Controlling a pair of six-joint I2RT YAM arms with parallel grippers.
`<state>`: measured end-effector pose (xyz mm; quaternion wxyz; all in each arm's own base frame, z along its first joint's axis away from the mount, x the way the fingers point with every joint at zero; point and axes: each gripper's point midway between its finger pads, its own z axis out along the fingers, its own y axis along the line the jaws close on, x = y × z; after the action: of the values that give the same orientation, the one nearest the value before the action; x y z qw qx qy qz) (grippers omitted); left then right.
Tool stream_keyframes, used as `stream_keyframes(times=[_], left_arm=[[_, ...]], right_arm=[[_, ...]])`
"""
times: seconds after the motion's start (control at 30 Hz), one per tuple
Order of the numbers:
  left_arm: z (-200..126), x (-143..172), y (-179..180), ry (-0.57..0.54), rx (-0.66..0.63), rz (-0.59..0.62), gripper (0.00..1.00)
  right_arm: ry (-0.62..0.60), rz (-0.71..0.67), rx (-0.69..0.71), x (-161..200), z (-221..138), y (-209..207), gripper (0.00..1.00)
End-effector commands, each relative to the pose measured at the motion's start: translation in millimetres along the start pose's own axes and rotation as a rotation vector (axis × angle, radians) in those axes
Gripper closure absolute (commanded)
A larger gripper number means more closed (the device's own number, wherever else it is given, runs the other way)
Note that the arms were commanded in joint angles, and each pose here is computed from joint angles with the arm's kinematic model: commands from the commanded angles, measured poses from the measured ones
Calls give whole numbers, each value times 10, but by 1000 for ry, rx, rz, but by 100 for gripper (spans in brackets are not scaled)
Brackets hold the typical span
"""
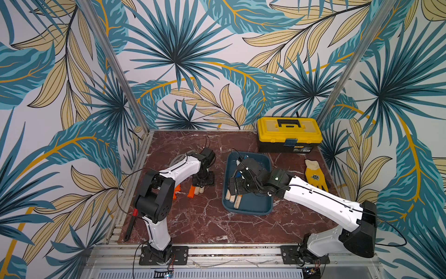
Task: Put small sickles into storage boxes
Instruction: Pick up the sickle at the center of the board.
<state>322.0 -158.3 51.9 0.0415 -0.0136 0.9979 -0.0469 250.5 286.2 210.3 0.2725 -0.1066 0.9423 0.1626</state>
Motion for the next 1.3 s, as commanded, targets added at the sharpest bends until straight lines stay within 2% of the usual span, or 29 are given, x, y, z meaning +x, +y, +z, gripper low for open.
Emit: stream_keyframes(times=[0.0,0.27,0.5,0.67,0.83,0.9,1.27], left_arm=[[31,-126,-39,-20,17,4,32],[211,-121,-31,6,7,1,32],[335,-72,-15,30,3,-2,40],[325,-63,-41,34,17,2,56],[198,-113,-117,9,57,3,93],[149,-127,-147,1,73,2,100],[-92,-167,-231,-42,125,-9,100]], right_arm=[[9,-29,34,9,12,-52,0],[15,-40,49,5,8,-109,0],[15,-38,61,12,-2,-157,0],[14,-36,63,20,-18,-181,0],[10,-34,64,17,-29,-194,0],[11,-32,65,17,-24,-199,0],[-2,-24,58,-8,-71,-198,1]])
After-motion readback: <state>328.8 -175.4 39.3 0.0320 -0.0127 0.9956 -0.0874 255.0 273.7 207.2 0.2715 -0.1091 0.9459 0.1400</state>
